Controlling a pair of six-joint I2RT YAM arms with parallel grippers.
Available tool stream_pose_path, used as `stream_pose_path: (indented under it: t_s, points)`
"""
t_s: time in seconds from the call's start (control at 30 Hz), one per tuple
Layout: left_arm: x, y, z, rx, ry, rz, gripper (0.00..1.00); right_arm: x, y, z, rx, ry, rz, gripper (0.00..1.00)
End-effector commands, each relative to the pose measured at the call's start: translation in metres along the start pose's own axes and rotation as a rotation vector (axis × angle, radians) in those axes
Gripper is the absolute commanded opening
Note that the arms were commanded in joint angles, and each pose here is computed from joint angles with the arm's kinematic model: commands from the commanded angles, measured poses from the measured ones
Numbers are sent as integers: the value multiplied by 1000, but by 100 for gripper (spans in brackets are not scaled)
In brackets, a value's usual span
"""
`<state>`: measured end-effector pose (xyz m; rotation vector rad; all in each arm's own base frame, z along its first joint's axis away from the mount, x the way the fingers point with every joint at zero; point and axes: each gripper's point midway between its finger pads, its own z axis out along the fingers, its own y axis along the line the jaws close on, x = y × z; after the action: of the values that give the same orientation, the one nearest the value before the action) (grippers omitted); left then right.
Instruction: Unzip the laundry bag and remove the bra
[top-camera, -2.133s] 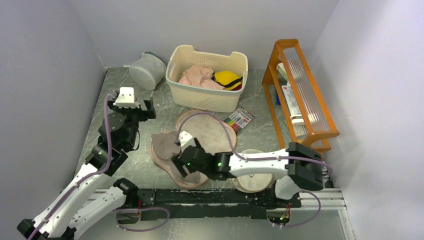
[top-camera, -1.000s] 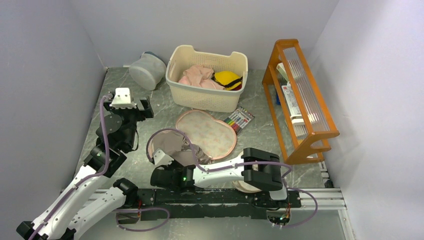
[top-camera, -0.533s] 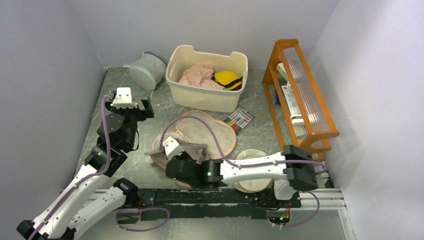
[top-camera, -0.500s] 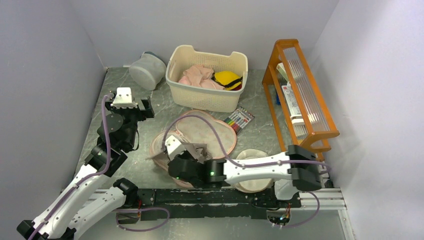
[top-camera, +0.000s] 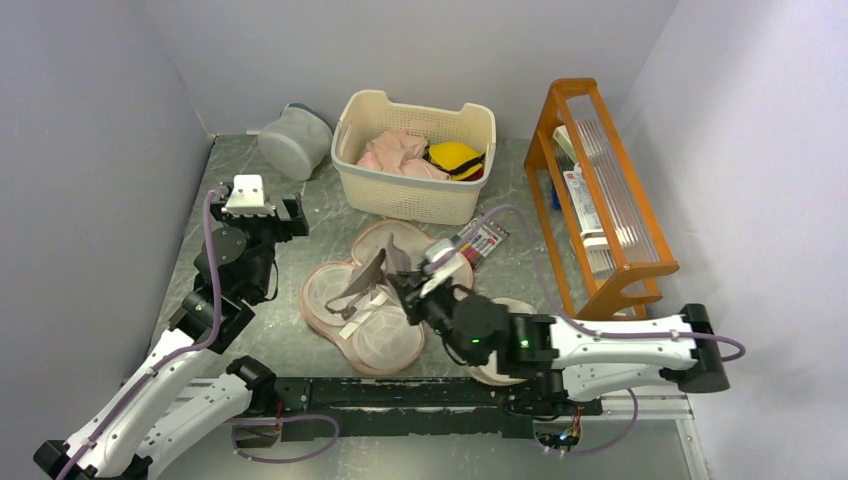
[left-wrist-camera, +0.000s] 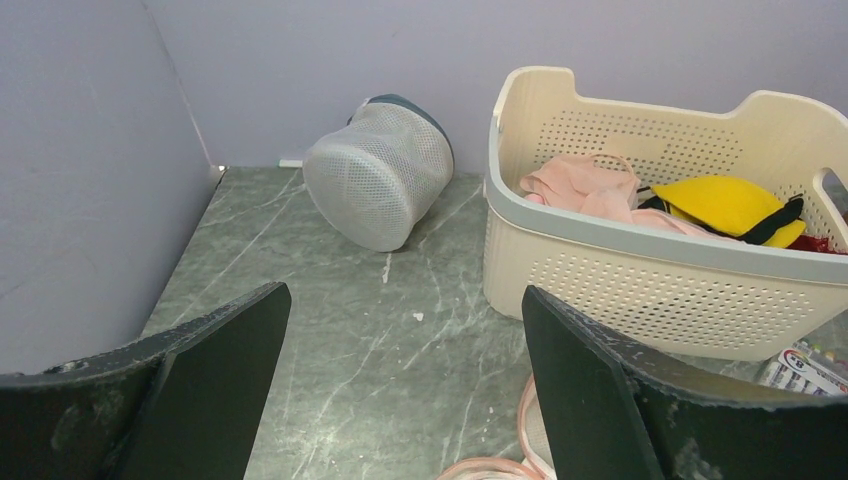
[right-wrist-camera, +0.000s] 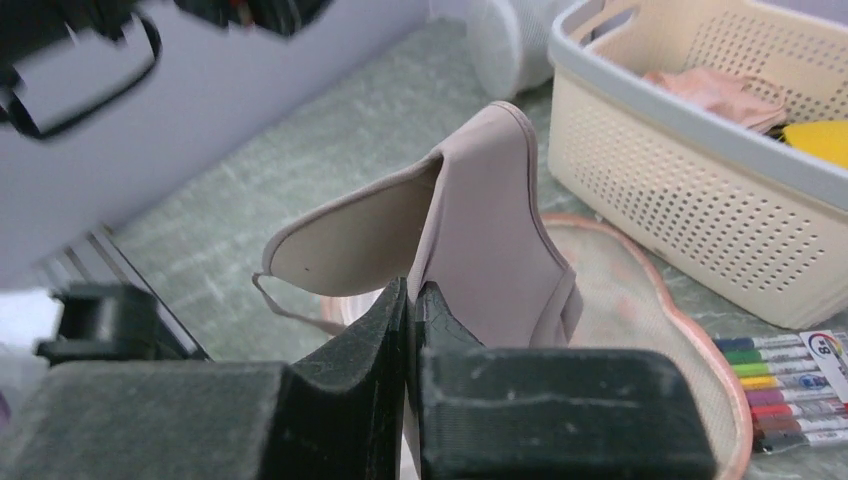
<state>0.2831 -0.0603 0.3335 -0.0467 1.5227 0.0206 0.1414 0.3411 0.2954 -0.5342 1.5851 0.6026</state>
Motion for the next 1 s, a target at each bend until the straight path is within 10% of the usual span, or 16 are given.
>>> stream_pose_path:
  t_s: [0.0,0.37,0.97]
  points:
    - [-6,1,1,0,-16,-3,98,-54,-28,-17,28,-200,167,0]
    - [-6,1,1,2,-13,-3,98,-130,-79,-23,152,-392,175,0]
    - [-1,-8,8,35,20,10,98,-206,-184,123,394,-430,6,0]
